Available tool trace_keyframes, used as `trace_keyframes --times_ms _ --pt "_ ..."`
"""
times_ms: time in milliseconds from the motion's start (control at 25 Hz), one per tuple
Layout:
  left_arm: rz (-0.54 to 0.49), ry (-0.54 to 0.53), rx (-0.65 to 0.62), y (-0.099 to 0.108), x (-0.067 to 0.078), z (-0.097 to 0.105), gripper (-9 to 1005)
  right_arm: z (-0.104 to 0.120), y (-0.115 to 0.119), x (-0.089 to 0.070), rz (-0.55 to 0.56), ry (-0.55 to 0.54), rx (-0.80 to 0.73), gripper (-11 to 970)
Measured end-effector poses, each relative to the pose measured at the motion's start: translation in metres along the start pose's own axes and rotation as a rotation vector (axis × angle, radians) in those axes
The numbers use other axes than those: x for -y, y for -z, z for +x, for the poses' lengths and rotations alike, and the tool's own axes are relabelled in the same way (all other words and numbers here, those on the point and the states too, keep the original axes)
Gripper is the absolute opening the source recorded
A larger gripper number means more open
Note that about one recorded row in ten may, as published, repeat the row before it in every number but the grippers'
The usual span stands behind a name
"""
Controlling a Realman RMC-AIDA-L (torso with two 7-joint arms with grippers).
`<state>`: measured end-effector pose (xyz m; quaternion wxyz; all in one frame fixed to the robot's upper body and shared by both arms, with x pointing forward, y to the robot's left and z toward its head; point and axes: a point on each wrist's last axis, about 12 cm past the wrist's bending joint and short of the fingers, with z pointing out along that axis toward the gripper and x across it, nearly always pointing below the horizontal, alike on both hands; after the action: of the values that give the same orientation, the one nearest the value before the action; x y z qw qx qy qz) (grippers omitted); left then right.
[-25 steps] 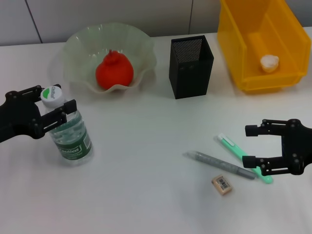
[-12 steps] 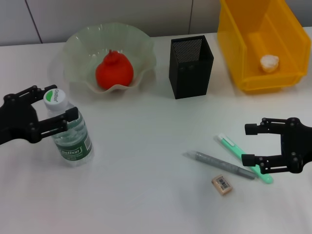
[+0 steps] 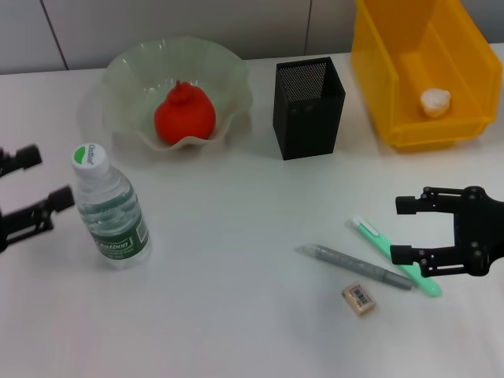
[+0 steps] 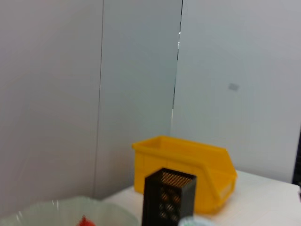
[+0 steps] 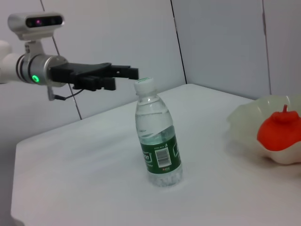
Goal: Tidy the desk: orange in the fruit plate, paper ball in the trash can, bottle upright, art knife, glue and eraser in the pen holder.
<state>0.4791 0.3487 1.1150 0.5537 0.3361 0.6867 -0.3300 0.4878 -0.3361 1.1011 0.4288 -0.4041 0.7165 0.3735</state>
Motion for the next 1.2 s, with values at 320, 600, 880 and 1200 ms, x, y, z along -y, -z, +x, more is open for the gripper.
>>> trace_keyframes --times_ms 320,600,880,1200 --pt "0.059 0.023 -0.061 0.012 0.017 0.028 797 -0.011 0.001 0.006 0.017 -0.027 -0.011 813" --pt "0.114 0.005 -0.045 0.012 0.03 0.042 797 -0.047 0.004 0.015 0.068 -0.093 -0.111 813" --pt "0.116 -0.012 -0.033 0.013 0.034 0.051 797 -0.099 -0.024 0.025 0.212 -0.16 -0.461 813" --pt "0.125 -0.026 -0.031 0.011 0.037 0.052 797 -0.132 -0.057 0.041 0.354 -0.311 -0.669 814"
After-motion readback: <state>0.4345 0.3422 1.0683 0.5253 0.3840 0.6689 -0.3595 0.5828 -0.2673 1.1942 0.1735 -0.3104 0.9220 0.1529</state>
